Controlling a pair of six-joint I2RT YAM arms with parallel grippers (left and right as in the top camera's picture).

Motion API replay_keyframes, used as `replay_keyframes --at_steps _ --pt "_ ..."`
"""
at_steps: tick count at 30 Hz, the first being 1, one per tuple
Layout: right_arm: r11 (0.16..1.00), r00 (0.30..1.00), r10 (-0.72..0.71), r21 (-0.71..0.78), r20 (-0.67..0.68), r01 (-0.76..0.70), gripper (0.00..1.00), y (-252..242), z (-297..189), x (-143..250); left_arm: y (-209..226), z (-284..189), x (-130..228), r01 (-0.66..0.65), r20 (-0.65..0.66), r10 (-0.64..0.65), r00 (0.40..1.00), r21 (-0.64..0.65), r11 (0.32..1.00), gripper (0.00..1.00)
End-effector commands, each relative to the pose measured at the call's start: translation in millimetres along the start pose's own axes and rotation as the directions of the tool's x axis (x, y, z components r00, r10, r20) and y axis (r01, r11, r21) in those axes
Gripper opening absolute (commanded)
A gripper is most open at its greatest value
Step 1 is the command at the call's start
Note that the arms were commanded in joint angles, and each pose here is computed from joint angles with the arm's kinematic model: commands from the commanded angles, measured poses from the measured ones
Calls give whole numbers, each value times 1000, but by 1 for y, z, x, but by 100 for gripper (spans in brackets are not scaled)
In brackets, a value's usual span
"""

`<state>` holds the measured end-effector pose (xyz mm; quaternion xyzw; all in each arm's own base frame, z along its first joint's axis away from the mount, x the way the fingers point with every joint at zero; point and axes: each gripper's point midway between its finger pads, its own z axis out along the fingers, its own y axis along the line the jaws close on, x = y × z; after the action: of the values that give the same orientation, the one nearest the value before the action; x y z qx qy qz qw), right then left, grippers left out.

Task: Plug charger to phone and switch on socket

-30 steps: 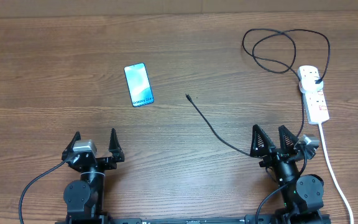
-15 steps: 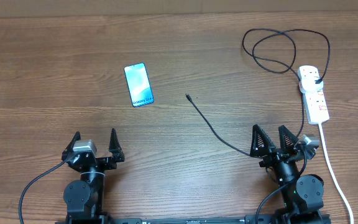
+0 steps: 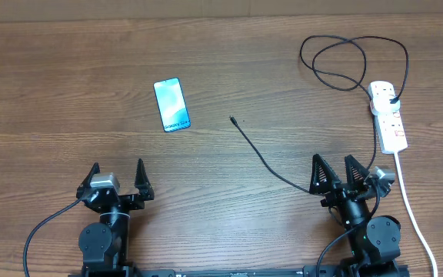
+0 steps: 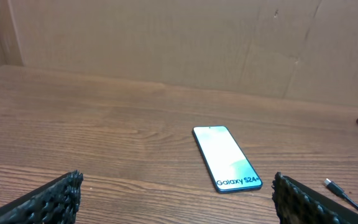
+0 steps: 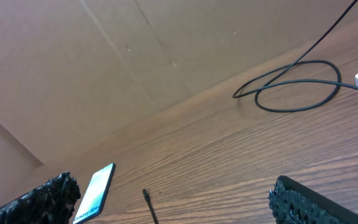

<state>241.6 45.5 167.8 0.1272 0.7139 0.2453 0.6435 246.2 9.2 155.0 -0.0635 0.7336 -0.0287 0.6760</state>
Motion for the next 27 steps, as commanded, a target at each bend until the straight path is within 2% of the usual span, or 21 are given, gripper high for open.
replay_keyframes --at_steps 1,22,27 --pt "1000 1000 -7 -4 16 7 100 0 0 -3 0 0 -1 -7 7 7 1000 1 1000 100" --pt "1000 1000 -7 -4 16 7 100 0 0 -3 0 0 -1 -7 7 7 1000 1 1000 99" --pt "1000 1000 -7 -4 16 7 100 0 0 -3 -3 0 0 40 4 -40 999 20 999 100"
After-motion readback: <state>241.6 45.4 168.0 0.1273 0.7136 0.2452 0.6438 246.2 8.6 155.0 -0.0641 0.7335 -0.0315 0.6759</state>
